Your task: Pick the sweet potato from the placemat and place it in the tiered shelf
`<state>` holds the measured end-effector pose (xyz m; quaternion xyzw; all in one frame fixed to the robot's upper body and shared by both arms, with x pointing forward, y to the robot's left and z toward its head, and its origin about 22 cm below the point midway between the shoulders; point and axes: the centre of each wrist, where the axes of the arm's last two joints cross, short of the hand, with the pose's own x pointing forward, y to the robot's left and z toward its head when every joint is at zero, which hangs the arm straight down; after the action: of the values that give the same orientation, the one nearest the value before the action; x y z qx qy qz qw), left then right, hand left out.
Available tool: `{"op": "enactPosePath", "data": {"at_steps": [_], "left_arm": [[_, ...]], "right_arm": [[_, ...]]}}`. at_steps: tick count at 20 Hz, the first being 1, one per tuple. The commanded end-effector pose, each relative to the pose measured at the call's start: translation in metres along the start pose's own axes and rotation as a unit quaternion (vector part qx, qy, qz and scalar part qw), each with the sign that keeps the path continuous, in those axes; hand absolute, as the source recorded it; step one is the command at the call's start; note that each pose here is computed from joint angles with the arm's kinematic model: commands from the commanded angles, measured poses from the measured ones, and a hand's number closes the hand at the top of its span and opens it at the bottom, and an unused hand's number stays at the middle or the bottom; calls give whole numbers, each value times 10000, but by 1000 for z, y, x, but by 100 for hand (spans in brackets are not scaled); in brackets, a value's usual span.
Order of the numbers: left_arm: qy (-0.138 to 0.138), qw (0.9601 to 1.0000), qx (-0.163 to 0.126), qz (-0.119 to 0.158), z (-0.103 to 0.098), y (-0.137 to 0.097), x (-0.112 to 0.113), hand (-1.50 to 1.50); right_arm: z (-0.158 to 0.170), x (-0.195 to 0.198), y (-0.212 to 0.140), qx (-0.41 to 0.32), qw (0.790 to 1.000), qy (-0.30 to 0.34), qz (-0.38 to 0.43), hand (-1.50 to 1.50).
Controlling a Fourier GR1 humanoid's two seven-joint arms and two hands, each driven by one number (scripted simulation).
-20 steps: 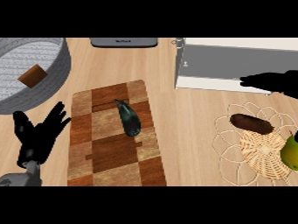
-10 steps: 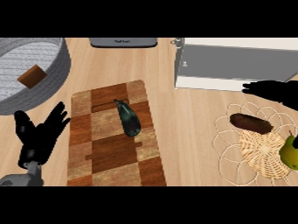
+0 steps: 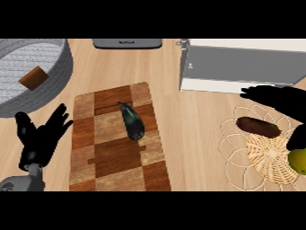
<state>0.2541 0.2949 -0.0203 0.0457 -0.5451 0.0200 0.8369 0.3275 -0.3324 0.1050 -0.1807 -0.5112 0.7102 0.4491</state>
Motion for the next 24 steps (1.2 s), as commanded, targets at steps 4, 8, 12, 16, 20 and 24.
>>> {"op": "enactPosePath", "data": {"at_steps": [4, 8, 12, 16, 20, 24], "left_arm": [[242, 9997, 43, 19, -3, -1, -12, 0], [213, 9997, -72, -3, 9, 13, -14, 0], [214, 9997, -71, 2, 4, 6, -17, 0], [224, 9997, -54, -22, 15, -13, -6, 0], [254, 9996, -116, 9, -4, -14, -11, 0], [222, 9997, -59, 66, -5, -13, -1, 0]], "right_arm": [[-6, -6, 33, -141, 9993, 210, 261, -150], [-17, -3, 24, -338, 9992, 105, 172, -150], [-37, -14, 41, -357, 9994, -40, -23, -150], [-40, -30, 24, -382, 9992, -113, -82, -150], [-54, -24, 58, -139, 9996, -241, 62, -150], [-49, -9, 55, 734, 9862, -843, 1220, 150]]}}
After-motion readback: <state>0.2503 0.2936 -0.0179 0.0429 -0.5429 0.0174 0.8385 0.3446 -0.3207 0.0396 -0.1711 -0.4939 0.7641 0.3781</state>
